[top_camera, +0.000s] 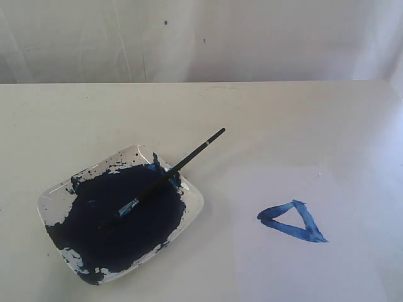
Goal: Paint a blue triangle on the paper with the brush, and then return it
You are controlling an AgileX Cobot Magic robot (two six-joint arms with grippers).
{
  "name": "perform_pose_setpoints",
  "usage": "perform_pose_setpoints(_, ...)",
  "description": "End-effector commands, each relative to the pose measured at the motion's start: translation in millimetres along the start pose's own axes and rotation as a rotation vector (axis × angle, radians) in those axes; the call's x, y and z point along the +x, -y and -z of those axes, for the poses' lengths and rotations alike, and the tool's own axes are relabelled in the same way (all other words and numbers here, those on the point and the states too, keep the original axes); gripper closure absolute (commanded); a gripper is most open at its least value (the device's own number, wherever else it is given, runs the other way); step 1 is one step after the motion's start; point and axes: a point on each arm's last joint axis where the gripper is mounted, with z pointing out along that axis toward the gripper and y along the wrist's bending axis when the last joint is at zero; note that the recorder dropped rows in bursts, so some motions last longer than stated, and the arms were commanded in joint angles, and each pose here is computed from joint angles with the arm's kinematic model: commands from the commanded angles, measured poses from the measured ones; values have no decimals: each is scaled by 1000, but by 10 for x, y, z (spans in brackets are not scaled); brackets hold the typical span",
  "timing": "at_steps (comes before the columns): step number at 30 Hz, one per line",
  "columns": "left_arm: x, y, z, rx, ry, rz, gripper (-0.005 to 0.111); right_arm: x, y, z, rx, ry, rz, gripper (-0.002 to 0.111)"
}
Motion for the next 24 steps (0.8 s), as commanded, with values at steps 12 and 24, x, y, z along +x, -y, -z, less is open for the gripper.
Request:
perform_pose_setpoints(12, 459, -38, -2, -15, 22, 36, 107, -7, -1, 2, -2, 13, 14, 108)
perform_pose_setpoints(24, 628, -45, 47, -16, -135, -143, 107, -7, -1, 2, -2, 13, 14, 108)
